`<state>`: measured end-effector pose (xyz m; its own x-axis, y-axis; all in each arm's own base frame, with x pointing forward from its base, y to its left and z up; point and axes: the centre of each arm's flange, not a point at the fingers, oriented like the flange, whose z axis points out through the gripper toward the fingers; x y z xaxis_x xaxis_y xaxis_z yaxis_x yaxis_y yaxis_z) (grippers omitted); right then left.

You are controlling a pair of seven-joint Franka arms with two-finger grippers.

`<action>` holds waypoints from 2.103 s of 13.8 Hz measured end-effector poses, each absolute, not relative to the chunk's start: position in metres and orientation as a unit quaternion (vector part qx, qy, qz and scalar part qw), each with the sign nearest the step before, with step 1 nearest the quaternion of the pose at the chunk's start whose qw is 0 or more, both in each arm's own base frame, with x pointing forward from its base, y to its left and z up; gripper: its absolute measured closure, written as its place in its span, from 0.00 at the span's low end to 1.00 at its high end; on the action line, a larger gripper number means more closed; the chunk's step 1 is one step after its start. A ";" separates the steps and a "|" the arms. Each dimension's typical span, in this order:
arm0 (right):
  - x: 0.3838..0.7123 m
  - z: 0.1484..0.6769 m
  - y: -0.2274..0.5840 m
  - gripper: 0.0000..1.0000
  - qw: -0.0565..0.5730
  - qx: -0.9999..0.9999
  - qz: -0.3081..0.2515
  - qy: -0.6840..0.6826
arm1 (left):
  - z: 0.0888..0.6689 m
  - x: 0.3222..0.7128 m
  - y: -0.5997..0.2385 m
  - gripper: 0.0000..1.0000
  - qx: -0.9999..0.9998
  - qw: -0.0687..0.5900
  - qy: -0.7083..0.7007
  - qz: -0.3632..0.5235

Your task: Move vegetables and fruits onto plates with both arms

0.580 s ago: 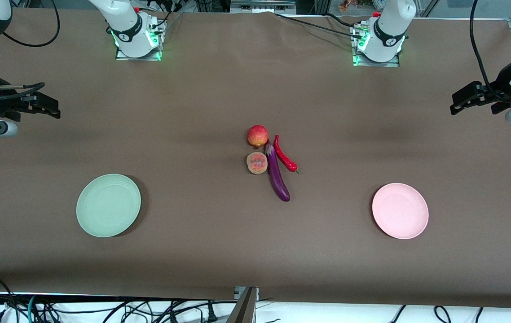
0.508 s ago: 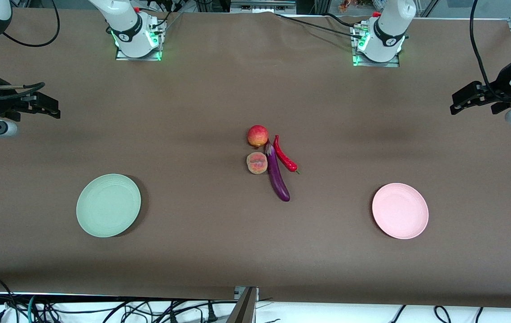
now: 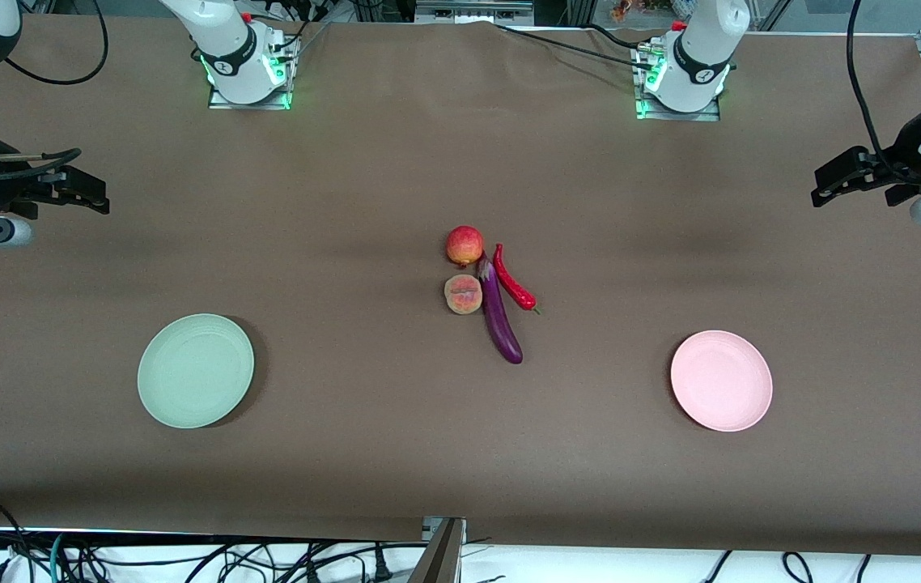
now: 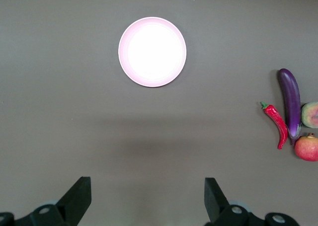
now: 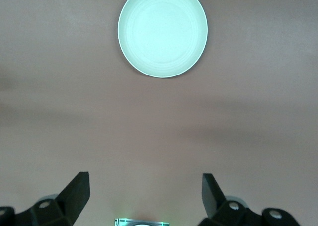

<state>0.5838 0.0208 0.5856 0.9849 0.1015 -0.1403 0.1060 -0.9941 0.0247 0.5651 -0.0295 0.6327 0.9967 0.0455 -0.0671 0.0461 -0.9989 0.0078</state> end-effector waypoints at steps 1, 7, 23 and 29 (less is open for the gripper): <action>0.584 0.585 0.021 0.00 0.016 0.996 -0.070 0.052 | 0.633 0.565 -0.030 0.00 0.999 0.005 0.023 -0.033; 0.584 0.585 0.021 0.00 0.016 0.996 -0.070 0.052 | 0.633 0.565 -0.030 0.00 0.999 0.005 0.023 -0.033; 0.587 0.579 0.020 0.00 0.015 0.996 -0.074 0.052 | 0.633 0.565 -0.037 0.00 0.999 0.005 0.016 -0.032; 0.587 0.579 0.020 0.00 0.015 0.996 -0.074 0.052 | 0.633 0.565 -0.037 0.00 0.999 0.005 0.016 -0.032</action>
<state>0.5866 0.0201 0.5794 0.9836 0.1007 -0.1497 0.1052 -0.9942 0.0228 0.5650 -0.0367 0.6331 0.9974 0.0322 -0.0642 0.0328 -0.9994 0.0090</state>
